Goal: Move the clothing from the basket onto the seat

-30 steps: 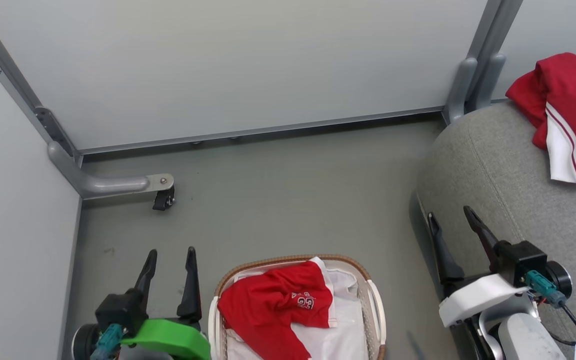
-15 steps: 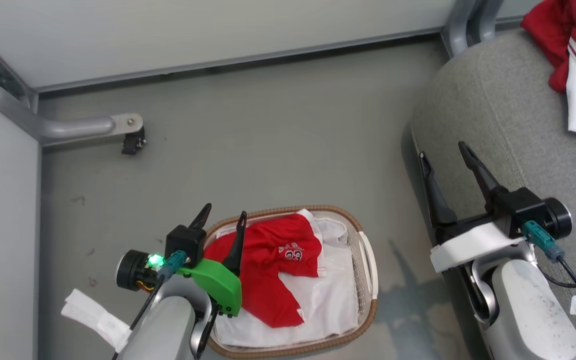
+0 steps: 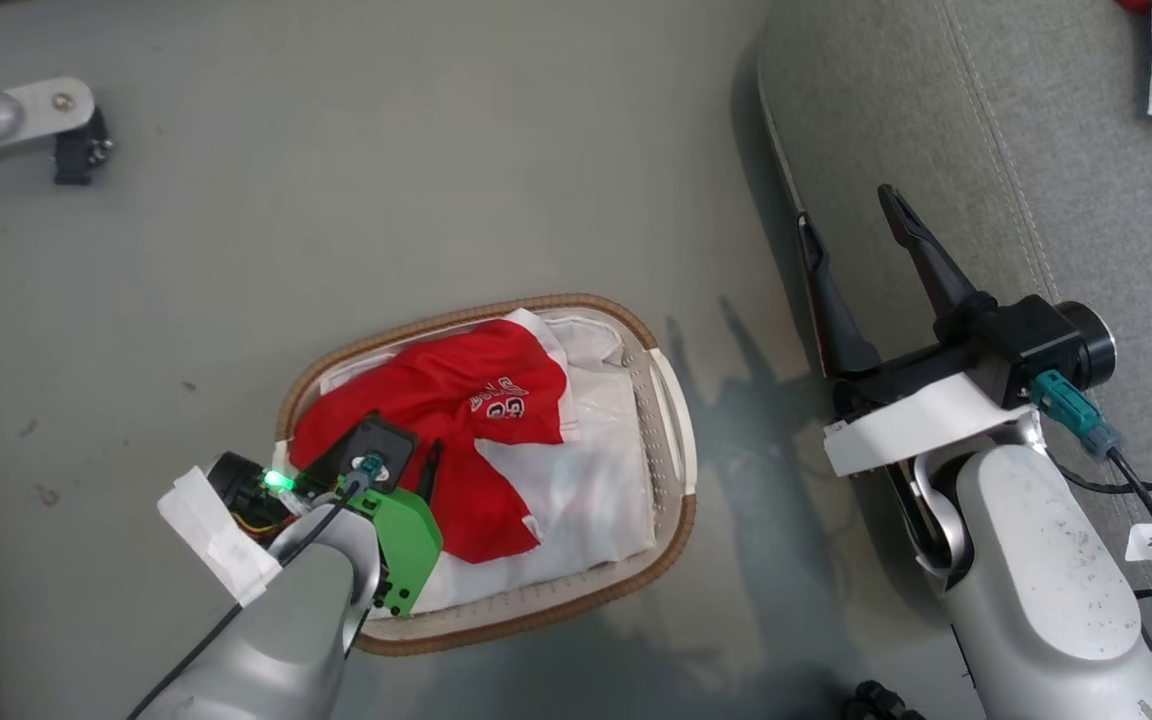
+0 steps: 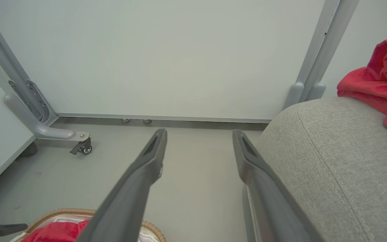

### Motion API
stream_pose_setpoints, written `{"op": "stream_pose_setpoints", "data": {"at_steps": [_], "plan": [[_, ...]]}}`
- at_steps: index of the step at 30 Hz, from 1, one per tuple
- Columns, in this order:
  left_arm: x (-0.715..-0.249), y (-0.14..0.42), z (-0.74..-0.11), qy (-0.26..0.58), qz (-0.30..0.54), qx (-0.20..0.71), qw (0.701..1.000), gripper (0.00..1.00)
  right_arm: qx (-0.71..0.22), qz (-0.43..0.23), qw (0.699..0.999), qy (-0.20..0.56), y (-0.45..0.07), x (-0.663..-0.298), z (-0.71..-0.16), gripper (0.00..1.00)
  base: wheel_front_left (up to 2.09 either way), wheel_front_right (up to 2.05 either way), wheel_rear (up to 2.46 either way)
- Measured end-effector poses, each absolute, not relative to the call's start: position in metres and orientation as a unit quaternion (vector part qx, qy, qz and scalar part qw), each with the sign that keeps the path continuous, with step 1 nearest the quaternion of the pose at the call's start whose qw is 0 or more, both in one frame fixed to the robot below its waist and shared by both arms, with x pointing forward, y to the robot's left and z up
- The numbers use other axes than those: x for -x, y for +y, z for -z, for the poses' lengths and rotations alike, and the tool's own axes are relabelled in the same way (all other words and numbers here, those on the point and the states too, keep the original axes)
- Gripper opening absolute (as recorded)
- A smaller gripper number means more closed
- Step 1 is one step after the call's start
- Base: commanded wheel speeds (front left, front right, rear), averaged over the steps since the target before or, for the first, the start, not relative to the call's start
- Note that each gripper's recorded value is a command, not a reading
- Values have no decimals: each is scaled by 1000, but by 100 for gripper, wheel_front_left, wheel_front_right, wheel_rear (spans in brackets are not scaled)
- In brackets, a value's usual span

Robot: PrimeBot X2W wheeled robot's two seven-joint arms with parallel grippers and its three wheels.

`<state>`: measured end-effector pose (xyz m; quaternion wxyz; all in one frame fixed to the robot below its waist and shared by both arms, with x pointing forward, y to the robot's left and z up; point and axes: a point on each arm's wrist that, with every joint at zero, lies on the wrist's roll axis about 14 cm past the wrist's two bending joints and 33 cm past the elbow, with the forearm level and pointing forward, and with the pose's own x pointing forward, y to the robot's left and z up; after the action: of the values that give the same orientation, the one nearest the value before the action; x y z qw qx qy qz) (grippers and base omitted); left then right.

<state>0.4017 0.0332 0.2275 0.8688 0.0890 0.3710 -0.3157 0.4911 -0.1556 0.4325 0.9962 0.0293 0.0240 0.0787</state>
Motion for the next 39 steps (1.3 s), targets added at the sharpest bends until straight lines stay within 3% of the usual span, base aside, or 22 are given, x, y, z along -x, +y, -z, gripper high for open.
{"op": "stream_pose_setpoints", "data": {"at_steps": [20,21,22,24,39], "plan": [[-385,19,-132,451,379,-180,787,100,-32,-43,993,102,-188,-478,-376,100,0,0,0],[-384,19,-130,455,378,-181,786,76,-31,-43,993,103,-188,-478,-375,100,0,0,0],[-383,18,-128,459,376,-179,785,45,-31,-42,993,104,-189,-478,-374,100,0,0,0],[-382,16,-126,463,374,-178,784,0,-32,-41,993,107,-189,-477,-373,100,0,0,0],[-371,-6,-163,428,393,-133,803,0,-19,-35,994,102,-193,-465,-386,100,0,0,0]]}}
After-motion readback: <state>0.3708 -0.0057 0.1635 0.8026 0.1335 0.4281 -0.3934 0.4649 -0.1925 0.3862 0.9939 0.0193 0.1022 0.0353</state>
